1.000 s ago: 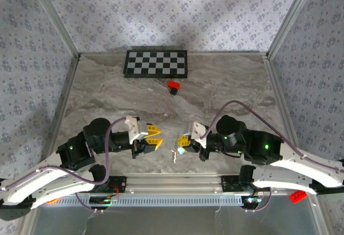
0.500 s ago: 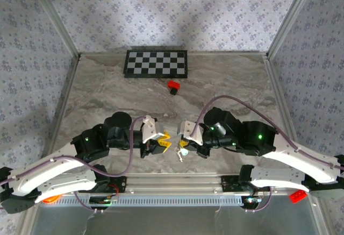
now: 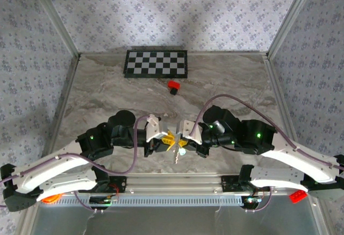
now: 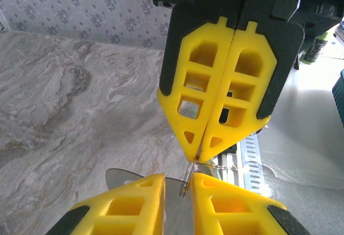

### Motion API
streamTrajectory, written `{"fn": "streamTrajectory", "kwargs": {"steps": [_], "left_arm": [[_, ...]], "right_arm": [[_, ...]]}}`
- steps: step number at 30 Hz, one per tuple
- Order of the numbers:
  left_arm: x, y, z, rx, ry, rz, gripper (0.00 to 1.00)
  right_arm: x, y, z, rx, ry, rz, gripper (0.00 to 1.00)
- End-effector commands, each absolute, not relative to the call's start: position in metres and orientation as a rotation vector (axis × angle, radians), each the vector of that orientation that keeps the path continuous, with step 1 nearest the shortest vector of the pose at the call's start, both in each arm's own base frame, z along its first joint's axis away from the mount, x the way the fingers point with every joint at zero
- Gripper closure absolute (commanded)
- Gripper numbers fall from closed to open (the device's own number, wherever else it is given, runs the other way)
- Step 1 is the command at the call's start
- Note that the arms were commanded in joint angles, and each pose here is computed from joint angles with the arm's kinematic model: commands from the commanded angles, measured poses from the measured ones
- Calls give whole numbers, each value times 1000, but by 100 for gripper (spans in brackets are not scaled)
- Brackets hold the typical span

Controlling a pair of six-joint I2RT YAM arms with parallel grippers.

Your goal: Put the keys on the keyring

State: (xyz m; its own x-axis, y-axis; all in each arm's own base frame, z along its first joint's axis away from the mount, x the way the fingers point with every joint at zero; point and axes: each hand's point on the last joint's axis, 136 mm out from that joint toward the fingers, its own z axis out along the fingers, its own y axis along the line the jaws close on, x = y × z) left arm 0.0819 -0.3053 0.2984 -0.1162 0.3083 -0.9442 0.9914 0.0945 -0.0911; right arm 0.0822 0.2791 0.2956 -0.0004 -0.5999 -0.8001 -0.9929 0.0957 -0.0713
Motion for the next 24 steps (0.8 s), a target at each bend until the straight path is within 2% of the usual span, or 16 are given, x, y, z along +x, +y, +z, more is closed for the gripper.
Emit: {"fn": "streamTrajectory", "kwargs": {"steps": [1,17,21,24], "left_arm": [[79,-310,305,1328,1516,-1091,81],[83,-311,291,1340,1538,-1057,93],[84,-312,292,1333,1528,-1053,100],[85,-312,293,1329,1518,-1053,100]], "right_arm": [[81,285,312,-1569,1616,756,100],[80,290,313,-1567,1604,780,100],[78,290,314,-1567,1598,792,100],[78,291,316,-1561,1593,797,100]]}}
